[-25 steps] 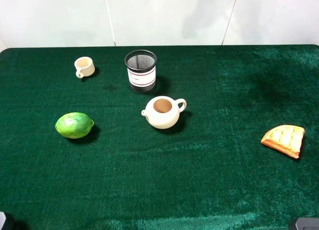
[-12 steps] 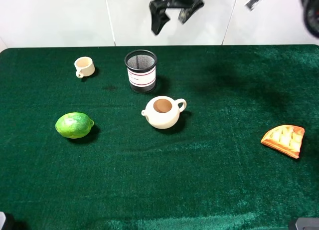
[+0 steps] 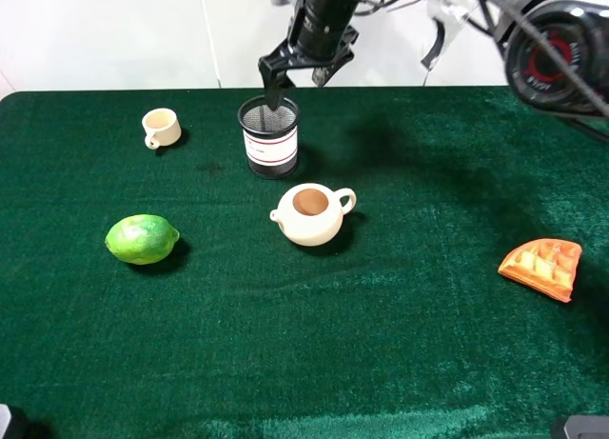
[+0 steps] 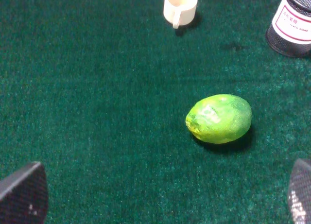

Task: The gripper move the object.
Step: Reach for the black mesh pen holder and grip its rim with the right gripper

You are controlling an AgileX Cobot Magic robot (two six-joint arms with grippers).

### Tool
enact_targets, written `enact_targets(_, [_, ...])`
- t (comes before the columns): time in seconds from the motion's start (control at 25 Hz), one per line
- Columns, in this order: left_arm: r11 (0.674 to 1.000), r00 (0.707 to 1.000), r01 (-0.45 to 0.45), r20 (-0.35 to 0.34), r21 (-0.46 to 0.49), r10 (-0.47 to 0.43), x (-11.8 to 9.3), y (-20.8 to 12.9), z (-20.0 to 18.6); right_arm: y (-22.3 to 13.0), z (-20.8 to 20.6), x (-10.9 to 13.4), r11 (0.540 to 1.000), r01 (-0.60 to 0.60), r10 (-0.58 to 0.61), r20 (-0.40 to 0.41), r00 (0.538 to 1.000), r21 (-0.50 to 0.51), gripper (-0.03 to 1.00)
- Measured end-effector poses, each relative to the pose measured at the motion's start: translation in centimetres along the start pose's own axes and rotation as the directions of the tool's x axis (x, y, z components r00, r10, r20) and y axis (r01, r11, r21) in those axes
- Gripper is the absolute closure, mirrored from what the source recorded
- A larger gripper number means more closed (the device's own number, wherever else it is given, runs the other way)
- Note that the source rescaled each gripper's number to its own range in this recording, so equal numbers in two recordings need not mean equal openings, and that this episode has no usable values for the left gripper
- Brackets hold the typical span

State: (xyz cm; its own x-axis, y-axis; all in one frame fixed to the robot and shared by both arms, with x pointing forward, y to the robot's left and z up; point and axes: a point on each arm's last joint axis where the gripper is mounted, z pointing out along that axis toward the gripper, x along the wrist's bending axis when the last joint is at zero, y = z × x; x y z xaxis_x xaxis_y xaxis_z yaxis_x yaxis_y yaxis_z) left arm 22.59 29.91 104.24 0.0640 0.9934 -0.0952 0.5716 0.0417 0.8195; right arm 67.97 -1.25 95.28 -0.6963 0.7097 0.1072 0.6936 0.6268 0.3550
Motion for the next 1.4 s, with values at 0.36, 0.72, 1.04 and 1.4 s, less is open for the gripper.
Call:
enact_targets(0.36, [1.0, 1.0, 0.0, 0.0, 0.0, 0.0, 0.0, 0.0, 0.0, -0.7, 3.9, 0.2, 0.999, -0.014, 0.015, -0.026, 1.0, 0.031, -0.03])
enact_targets(0.72, [1.0, 1.0, 0.0, 0.0, 0.0, 0.0, 0.0, 0.0, 0.0, -1.2, 5.2, 0.2, 0.998, -0.027, 0.03, -0.05, 0.998, 0.062, -0.03])
enact_targets(1.04, [1.0, 1.0, 0.0, 0.0, 0.0, 0.0, 0.0, 0.0, 0.0, -1.8, 5.1, 0.6, 0.991, -0.031, 0.042, -0.085, 0.996, 0.127, 0.23])
enact_targets(1.4, [1.0, 1.0, 0.0, 0.0, 0.0, 0.0, 0.0, 0.0, 0.0, -2.0, 5.1, 0.7, 0.989, -0.03, 0.044, -0.093, 0.995, 0.147, 0.67])
